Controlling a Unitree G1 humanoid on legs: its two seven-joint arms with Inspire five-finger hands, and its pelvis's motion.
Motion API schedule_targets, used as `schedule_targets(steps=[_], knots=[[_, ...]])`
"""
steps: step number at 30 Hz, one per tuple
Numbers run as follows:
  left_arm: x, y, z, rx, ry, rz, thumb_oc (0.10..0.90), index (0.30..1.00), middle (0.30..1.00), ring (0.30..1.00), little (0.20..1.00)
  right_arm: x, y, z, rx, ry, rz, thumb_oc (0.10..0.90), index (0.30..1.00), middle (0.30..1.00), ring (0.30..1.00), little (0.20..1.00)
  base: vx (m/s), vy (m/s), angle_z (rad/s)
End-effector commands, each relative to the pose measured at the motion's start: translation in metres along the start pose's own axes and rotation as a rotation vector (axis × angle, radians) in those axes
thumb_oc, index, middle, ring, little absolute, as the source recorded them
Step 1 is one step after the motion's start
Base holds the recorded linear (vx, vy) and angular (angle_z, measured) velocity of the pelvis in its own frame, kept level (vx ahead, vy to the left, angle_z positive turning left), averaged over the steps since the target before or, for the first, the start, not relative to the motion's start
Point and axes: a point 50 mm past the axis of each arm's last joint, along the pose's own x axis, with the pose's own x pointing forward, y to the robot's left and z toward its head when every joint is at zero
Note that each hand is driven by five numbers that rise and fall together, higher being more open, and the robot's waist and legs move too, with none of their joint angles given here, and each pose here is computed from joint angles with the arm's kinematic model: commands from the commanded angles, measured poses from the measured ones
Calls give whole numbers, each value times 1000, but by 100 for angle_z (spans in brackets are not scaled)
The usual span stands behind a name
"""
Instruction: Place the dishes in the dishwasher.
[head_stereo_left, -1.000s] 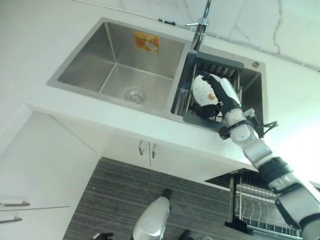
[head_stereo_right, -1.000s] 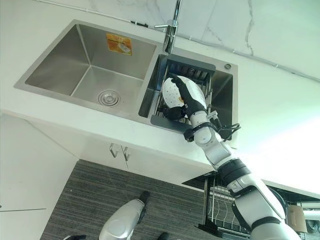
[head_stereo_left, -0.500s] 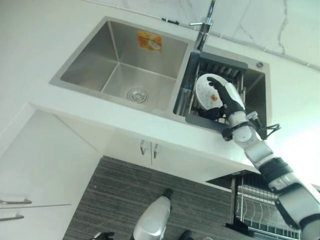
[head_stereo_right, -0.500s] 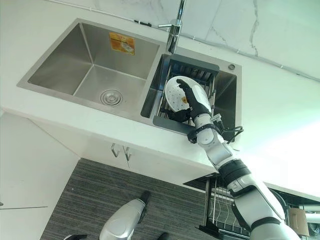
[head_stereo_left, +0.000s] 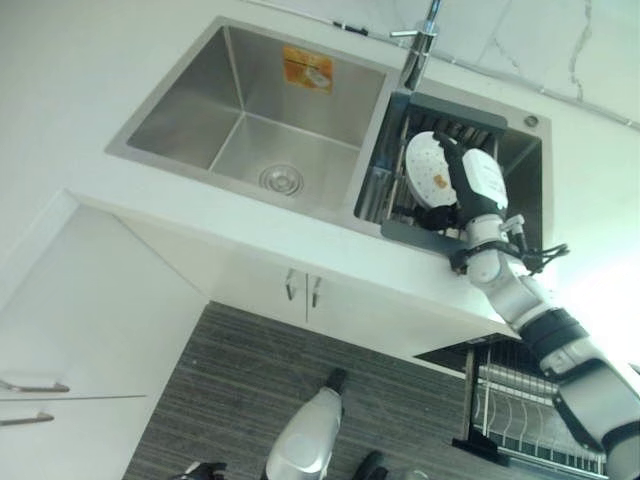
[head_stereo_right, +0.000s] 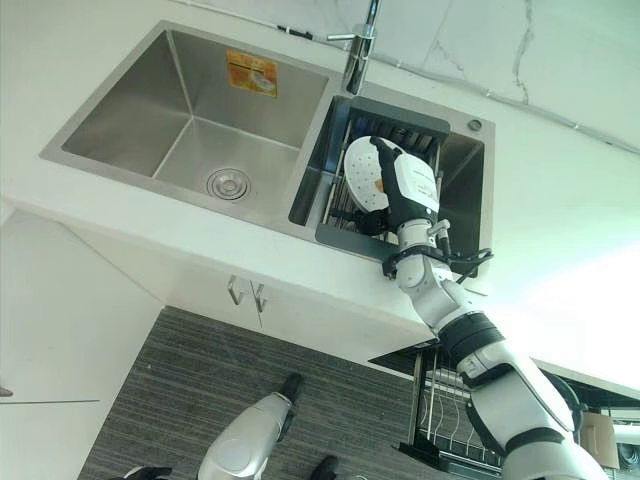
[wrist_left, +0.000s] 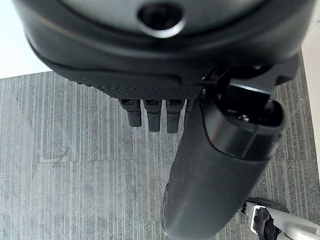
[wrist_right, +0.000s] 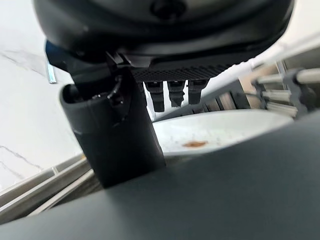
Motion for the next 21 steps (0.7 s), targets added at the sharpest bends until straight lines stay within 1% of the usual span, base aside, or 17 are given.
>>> schedule_targets(steps=[1,10,13,21], knots=[[-1,9,-16,19,46,22,800,900,900,900,900,20,-33,9,-112,-51,-203,400,300,300,300,300,-24,-24,8],[-1,13,-8,13,20,31,800,900,900,900,900,23,-39,4,-148,-24,-248,400,300,300,300,300,-15,-10,4],[-1,12,-7,12,15,33,800,900,900,900,900,24,-41,6,-152,-32,-257,400,300,300,300,300,-17,0,-44],[-1,11,-6,14,7,30,800,900,900,900,900,23,-43,8,-138,-60,-288,400,300,300,300,300,-16,9,17]])
